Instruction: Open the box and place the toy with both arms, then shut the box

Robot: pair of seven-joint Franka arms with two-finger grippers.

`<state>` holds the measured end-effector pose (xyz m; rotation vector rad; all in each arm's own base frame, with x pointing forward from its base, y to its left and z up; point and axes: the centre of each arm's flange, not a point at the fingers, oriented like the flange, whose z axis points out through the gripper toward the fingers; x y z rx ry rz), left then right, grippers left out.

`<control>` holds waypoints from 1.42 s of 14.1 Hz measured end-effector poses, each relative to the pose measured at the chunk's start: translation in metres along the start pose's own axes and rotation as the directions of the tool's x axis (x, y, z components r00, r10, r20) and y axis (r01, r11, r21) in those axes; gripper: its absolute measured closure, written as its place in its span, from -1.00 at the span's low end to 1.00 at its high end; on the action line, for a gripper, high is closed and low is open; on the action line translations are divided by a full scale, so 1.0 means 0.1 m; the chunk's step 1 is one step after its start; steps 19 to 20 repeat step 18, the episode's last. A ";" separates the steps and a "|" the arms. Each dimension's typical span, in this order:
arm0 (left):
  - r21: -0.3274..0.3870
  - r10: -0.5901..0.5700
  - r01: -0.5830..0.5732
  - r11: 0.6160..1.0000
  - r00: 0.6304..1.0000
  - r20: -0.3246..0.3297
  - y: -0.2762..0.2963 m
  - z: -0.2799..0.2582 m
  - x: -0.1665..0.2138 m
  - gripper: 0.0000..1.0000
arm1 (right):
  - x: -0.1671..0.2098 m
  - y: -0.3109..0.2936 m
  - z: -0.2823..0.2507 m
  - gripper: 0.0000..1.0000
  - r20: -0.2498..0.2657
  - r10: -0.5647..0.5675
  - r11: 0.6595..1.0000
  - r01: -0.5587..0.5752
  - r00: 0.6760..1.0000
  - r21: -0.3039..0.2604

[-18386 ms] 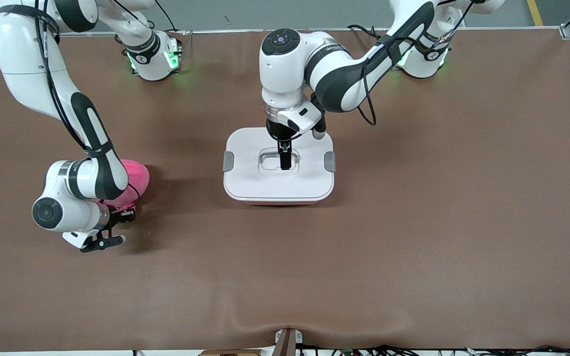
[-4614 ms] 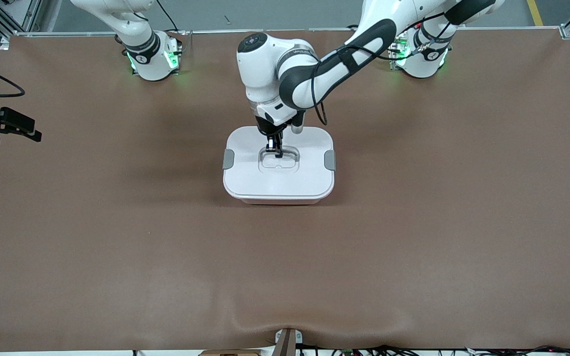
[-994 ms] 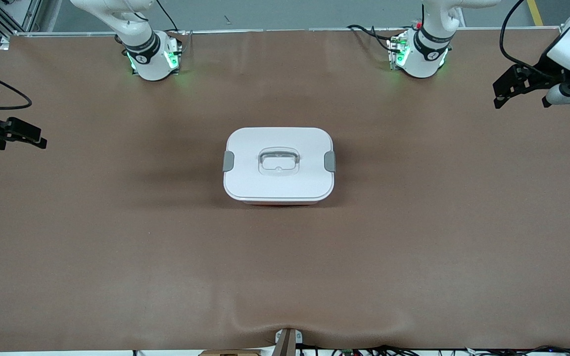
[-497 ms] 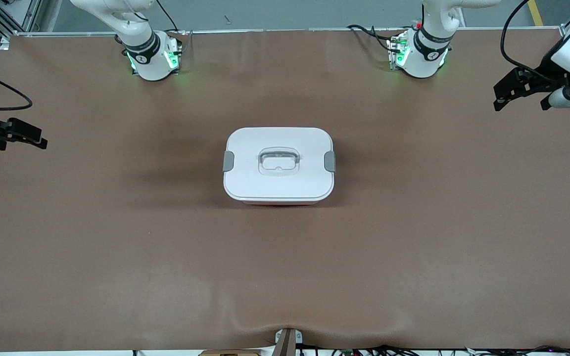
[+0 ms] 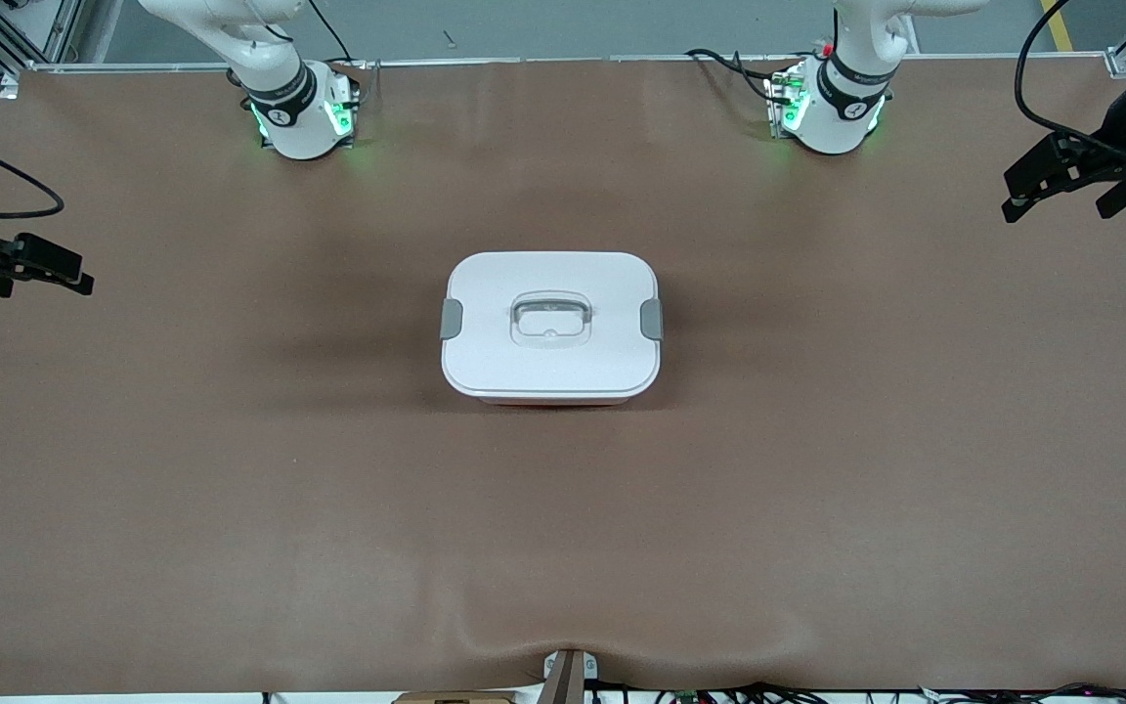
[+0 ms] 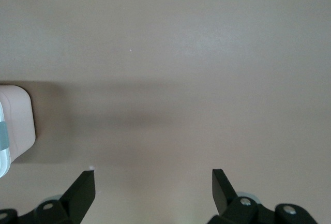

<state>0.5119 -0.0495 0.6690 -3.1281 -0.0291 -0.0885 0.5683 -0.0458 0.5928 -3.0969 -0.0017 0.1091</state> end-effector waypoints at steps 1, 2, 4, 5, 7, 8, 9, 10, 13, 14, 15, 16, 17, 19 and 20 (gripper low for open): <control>0.000 -0.001 0.001 1.000 1.000 -0.001 0.00 0.00 0.01 -1.00 | 0.00 0.00 0.00 -1.00 0.000 0.000 1.000 0.000 1.000 0.000; 0.000 -0.003 0.003 1.000 1.000 0.000 -0.01 0.00 0.02 -1.00 | 0.00 0.00 0.00 -1.00 0.000 -0.002 1.000 0.002 1.000 0.000; 0.000 -0.011 0.011 1.000 1.000 0.005 -0.06 0.03 0.04 -1.00 | 0.00 -0.01 0.00 -1.00 -0.001 -0.006 1.000 0.006 1.000 0.000; 0.000 -0.013 0.013 1.000 1.000 0.008 -0.07 0.04 0.05 -1.00 | 0.00 -0.01 -0.01 -1.00 -0.002 -0.007 1.000 0.007 1.000 0.000; 0.001 -0.013 0.013 1.000 1.000 0.011 -0.06 0.06 0.06 -1.00 | 0.00 -0.01 -0.01 -1.00 -0.003 -0.008 1.000 0.008 1.000 0.000; 0.001 -0.012 0.012 1.000 1.000 0.012 -0.06 0.06 0.06 -1.00 | 0.00 -0.01 -0.01 -1.00 -0.003 -0.008 1.000 0.008 1.000 0.000; 0.001 -0.011 0.011 1.000 1.000 0.013 -0.05 0.07 0.06 -1.00 | 0.01 -0.01 -0.01 -1.00 -0.004 -0.008 1.000 0.008 1.000 -0.001; 0.001 -0.010 0.010 1.000 1.000 0.017 -0.05 0.09 0.07 -1.00 | 0.01 -0.01 -0.01 -1.00 -0.006 -0.008 1.000 0.008 1.000 -0.001; 0.003 -0.005 0.005 1.000 0.999 0.032 -0.02 0.15 0.09 -1.00 | 0.03 -0.01 0.00 -1.00 -0.007 -0.008 1.000 0.008 1.000 -0.002; 0.004 -0.005 0.005 1.000 0.999 0.039 -0.02 0.16 0.10 -1.00 | 0.05 -0.01 0.00 -1.00 -0.006 -0.011 1.000 0.011 1.000 -0.007; 0.004 -0.004 0.004 1.000 0.999 0.043 -0.01 0.18 0.10 -1.00 | 0.09 0.01 0.01 -1.00 -0.007 -0.017 1.000 0.017 1.000 -0.018; 0.005 -0.004 0.003 1.000 0.999 0.046 -0.01 0.19 0.11 -1.00 | 0.12 0.02 0.00 -1.00 -0.009 -0.020 0.999 0.020 1.000 -0.027; 0.005 -0.003 0.003 1.000 0.999 0.048 0.00 0.20 0.11 -1.00 | 0.15 0.02 -0.01 -1.00 -0.012 -0.022 0.999 0.022 1.000 -0.030; 0.005 -0.003 0.002 1.000 0.999 0.049 0.00 0.20 0.11 -1.00 | 0.16 0.02 -0.01 -1.00 -0.013 -0.023 0.999 0.023 1.000 -0.030; 0.005 -0.003 0.002 1.000 0.999 0.049 0.00 0.20 0.11 -1.00 | 0.16 0.02 -0.01 -1.00 -0.013 -0.023 0.999 0.023 1.000 -0.030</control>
